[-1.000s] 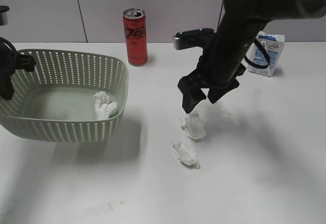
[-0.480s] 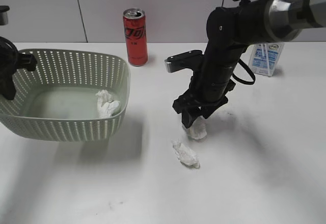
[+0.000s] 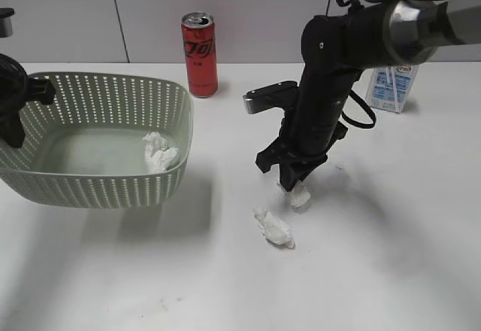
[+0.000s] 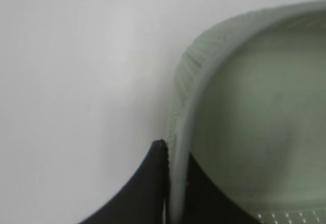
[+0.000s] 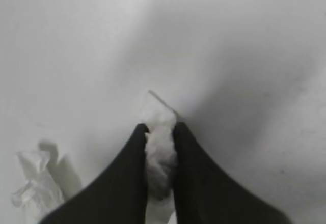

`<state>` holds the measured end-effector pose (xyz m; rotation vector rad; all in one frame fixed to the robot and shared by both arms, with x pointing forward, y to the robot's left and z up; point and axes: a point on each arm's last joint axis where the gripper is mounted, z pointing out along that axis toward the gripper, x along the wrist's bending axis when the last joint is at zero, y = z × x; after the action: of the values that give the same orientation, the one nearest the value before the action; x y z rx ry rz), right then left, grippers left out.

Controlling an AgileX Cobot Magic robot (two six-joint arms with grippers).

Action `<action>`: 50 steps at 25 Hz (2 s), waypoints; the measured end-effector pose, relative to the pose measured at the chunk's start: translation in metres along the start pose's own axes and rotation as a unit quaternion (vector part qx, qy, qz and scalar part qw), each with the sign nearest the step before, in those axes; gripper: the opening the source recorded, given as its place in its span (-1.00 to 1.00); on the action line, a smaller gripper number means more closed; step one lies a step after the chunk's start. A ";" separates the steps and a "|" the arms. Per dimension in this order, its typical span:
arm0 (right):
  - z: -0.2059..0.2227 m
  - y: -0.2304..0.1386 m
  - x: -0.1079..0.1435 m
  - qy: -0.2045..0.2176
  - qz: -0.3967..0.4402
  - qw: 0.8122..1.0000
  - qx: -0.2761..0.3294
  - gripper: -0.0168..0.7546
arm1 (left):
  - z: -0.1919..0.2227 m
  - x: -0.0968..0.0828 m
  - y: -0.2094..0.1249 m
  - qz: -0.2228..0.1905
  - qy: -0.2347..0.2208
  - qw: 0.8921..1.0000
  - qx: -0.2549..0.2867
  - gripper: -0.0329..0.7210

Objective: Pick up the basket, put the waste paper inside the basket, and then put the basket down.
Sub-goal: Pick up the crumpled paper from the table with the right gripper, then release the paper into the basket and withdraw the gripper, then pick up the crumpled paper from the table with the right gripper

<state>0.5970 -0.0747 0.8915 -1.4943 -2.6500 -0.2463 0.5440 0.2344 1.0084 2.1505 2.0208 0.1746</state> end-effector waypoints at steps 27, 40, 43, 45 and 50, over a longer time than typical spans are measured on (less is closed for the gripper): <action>-0.123 0.036 0.153 0.151 -0.213 0.909 -0.325 0.62 | 0.008 -0.001 0.000 -0.006 -0.006 1.000 0.014 -0.91; -0.154 -0.007 0.061 0.062 -0.103 0.983 -0.136 0.53 | 0.008 -0.002 -0.001 -0.007 -0.007 1.000 0.019 -0.91; -0.098 -0.032 0.051 0.061 -0.078 0.994 -0.050 0.53 | 0.008 -0.002 -0.001 -0.007 -0.007 1.000 0.019 -0.91; -0.066 -0.046 0.042 0.044 -0.068 0.996 -0.037 0.53 | 0.008 -0.002 -0.001 -0.007 -0.007 1.000 0.019 -0.91; -0.033 -0.061 0.033 0.010 -0.065 0.995 -0.074 0.53 | 0.008 -0.002 -0.001 -0.007 -0.007 1.000 0.021 -0.91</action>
<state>0.5278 -0.0841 0.9229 -1.3507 -2.7705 -0.4755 0.5445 0.2325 1.0010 2.1559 2.0506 0.1160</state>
